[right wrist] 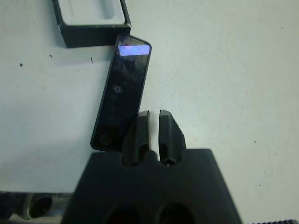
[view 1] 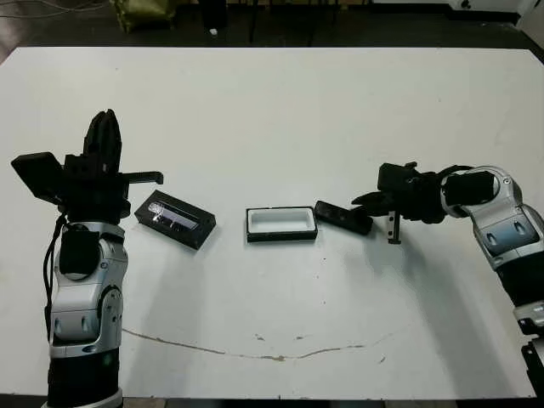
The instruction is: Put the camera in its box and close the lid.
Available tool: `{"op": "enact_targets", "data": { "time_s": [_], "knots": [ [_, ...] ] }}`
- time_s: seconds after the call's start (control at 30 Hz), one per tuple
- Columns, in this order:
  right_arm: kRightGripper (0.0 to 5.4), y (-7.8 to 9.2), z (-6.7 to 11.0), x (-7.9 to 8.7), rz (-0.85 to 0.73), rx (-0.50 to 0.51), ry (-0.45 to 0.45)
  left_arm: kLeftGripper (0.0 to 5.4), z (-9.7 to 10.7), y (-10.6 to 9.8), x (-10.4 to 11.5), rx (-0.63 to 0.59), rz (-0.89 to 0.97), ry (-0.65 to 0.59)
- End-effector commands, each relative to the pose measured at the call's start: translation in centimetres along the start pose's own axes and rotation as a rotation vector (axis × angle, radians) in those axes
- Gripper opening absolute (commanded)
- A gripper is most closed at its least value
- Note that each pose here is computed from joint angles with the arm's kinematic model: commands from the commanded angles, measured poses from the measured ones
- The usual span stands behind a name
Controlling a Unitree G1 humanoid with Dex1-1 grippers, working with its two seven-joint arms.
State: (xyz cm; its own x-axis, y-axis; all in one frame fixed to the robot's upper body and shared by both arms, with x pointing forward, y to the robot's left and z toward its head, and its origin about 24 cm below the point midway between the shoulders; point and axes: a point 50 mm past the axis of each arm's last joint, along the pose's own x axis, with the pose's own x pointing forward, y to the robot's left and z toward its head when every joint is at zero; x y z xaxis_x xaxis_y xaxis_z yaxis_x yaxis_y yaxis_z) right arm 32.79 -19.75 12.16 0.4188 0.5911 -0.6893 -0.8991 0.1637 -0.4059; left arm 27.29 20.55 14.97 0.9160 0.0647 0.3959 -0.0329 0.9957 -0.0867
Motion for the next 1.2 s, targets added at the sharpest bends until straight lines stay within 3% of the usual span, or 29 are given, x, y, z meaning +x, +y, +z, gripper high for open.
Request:
{"op": "enact_targets", "data": {
  "time_s": [0.03, 0.4, 0.83, 1.0, 1.1, 1.2],
  "knots": [
    [0.0, 0.8, -0.7, -0.4, 0.015, 0.035, 0.019, 0.02, -0.4, 0.4, -0.3, 0.022, 0.008, 0.031],
    [0.0, 1.9, 0.6, -1.5, 0.047, 0.03, -0.071, 0.02, -0.5, 0.4, -0.3, 0.01, 0.006, 0.031],
    [0.0, 2.2, 0.4, -1.6, 0.029, -0.002, -0.031, 0.02, -0.5, 0.4, -0.4, 0.006, 0.014, 0.042],
    [0.0, 1.8, -1.0, -2.0, -0.123, 0.08, -0.047, 0.02, -0.5, 0.4, -0.5, 0.014, 0.018, 0.046],
    [0.0, 1.2, -0.8, -3.1, -0.239, 0.129, -0.093, 0.02, -0.6, 0.5, -0.6, 0.01, 0.021, 0.053],
    [0.0, 0.9, 0.0, -4.7, -0.323, 0.234, -0.235, 0.02, -0.7, 0.7, -0.7, 0.018, 0.027, 0.06]
  ]
}}
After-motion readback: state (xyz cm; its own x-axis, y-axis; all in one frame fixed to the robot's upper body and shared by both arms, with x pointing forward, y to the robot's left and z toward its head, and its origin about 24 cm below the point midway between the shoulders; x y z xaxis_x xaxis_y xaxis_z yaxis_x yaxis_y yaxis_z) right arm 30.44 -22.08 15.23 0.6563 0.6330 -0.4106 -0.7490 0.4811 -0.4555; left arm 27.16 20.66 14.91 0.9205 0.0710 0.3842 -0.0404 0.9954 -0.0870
